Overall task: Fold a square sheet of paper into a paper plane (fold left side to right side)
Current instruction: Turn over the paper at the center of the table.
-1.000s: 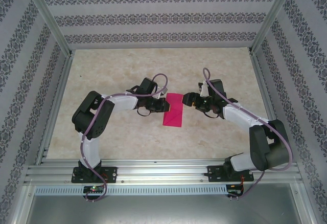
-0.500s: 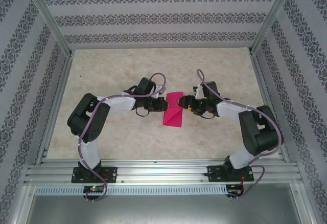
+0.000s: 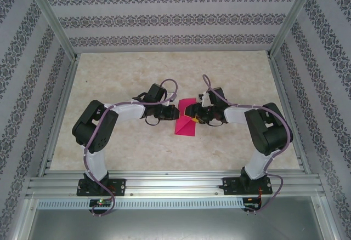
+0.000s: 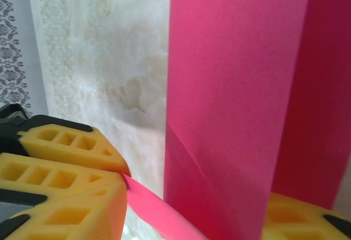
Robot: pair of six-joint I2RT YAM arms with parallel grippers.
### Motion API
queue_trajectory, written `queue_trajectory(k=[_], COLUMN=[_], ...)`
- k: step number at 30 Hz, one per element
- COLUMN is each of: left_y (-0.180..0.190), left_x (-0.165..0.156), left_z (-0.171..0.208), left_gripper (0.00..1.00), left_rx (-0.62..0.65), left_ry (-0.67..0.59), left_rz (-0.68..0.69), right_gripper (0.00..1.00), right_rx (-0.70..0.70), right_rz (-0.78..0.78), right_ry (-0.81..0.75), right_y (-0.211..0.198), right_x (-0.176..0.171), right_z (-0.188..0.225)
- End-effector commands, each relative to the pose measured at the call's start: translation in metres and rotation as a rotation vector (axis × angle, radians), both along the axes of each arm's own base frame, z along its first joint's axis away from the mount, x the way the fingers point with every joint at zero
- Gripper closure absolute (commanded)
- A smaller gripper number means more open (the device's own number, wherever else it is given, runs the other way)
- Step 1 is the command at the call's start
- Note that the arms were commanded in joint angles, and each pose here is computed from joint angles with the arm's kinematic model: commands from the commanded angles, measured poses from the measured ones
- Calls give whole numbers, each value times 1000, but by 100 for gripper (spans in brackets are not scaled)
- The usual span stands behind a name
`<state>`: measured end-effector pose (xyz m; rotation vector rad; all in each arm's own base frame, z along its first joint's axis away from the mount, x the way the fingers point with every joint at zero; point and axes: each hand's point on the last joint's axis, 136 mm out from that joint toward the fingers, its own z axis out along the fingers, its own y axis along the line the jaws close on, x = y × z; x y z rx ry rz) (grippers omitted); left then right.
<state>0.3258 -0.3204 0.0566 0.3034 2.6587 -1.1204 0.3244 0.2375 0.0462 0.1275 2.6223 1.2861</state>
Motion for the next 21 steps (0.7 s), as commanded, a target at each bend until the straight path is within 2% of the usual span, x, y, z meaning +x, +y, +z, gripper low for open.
queue_trajectory(k=[1,5,11,16,21], left_y=[7,10,24,33,50], left_x=[4,8,12,13,12], left_z=[2,-2,1,19,54], left_gripper=[80,73,59,48,26], left_rx=[9,31,83,84,92], left_ry=[-22,-18,-33,-78,-177], left_rz=[19,43,83,103,143], right_gripper=[53,63,69,81,91], right_rx=[51,45,34,33,39], right_rz=[28,34,40,44,34], right_ry=[-46,-39,-41,-56,-110], right_y=[14,14,14,14,11], right_x=[8,7,5,6,13], right_z=[15,14,16,22,42])
